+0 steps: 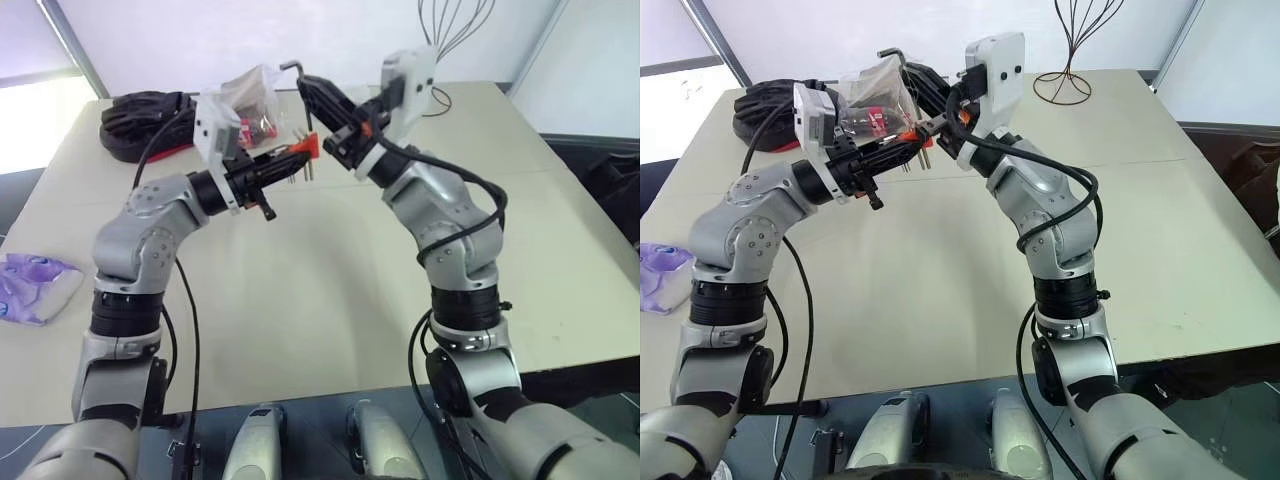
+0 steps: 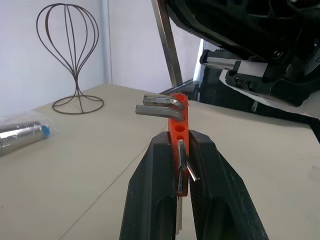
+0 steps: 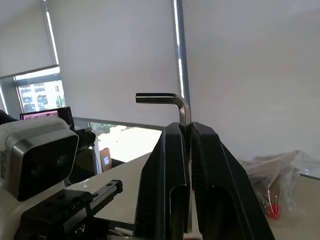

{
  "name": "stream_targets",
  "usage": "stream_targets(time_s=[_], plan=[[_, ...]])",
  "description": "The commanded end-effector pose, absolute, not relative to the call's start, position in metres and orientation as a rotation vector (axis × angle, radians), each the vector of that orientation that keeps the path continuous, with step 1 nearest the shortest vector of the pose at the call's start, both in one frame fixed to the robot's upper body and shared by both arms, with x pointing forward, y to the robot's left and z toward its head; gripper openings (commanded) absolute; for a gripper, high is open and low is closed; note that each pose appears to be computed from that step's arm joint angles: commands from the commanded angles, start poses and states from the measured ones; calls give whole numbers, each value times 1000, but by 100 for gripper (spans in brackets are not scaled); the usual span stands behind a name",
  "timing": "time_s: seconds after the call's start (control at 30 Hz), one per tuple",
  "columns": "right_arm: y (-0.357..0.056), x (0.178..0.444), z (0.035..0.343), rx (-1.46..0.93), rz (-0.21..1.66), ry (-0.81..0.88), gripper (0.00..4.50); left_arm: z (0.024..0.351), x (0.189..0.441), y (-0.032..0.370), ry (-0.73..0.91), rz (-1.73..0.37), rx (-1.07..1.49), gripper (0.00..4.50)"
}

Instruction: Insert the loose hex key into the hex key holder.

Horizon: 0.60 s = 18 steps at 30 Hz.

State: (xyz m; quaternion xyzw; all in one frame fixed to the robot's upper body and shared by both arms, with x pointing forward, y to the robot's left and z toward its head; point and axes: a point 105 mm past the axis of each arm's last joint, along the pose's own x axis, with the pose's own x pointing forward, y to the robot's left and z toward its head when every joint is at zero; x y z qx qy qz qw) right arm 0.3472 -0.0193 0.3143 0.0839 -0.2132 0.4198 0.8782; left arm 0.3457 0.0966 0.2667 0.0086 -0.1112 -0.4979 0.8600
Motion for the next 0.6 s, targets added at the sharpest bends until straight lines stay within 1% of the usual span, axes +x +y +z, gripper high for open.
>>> stream_targets(time_s=[0.03, 0.6], plan=[[-20, 340, 326, 177, 881, -507, 5, 288, 339, 99, -316, -1047, 24, 0], [-24, 346, 320, 170, 861, -503, 5, 292, 339, 100, -330, -1042, 1, 0]])
